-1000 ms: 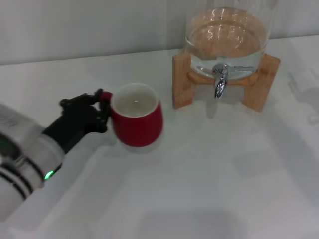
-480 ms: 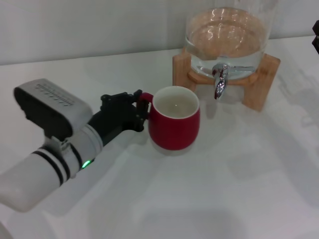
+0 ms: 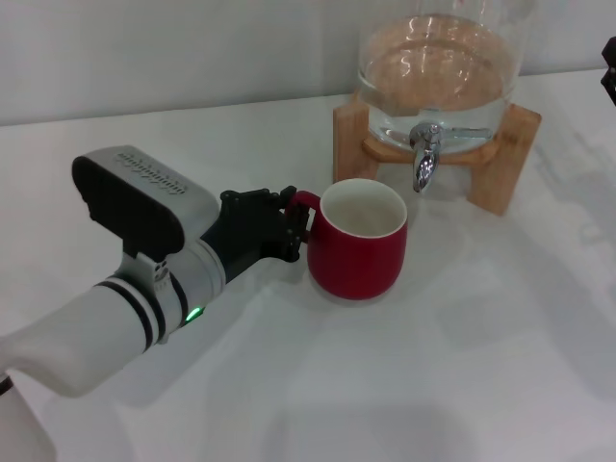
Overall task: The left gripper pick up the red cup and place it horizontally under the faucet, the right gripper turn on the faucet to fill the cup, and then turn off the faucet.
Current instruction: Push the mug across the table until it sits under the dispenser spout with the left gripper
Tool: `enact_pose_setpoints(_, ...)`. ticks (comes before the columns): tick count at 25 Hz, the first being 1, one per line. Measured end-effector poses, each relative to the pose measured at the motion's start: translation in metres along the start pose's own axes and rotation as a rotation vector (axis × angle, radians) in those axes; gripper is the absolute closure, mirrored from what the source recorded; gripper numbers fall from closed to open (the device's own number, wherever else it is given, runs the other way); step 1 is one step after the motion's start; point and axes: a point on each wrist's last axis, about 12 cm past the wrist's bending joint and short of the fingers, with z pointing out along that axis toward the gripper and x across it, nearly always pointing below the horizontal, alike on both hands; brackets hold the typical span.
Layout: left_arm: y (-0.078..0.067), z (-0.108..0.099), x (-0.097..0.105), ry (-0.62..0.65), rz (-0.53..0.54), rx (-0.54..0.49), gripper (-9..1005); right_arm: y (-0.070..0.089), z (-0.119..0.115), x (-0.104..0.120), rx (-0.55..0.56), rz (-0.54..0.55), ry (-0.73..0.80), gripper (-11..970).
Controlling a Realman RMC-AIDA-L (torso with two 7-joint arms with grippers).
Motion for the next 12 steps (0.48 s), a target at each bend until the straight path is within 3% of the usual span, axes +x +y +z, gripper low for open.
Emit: enact_pose_setpoints(12,-0.004,0.014,-0.012,0.049,0.035,-0.002,841,0.005,0.001,-0.001,-0.035,0.001,-0.011,342)
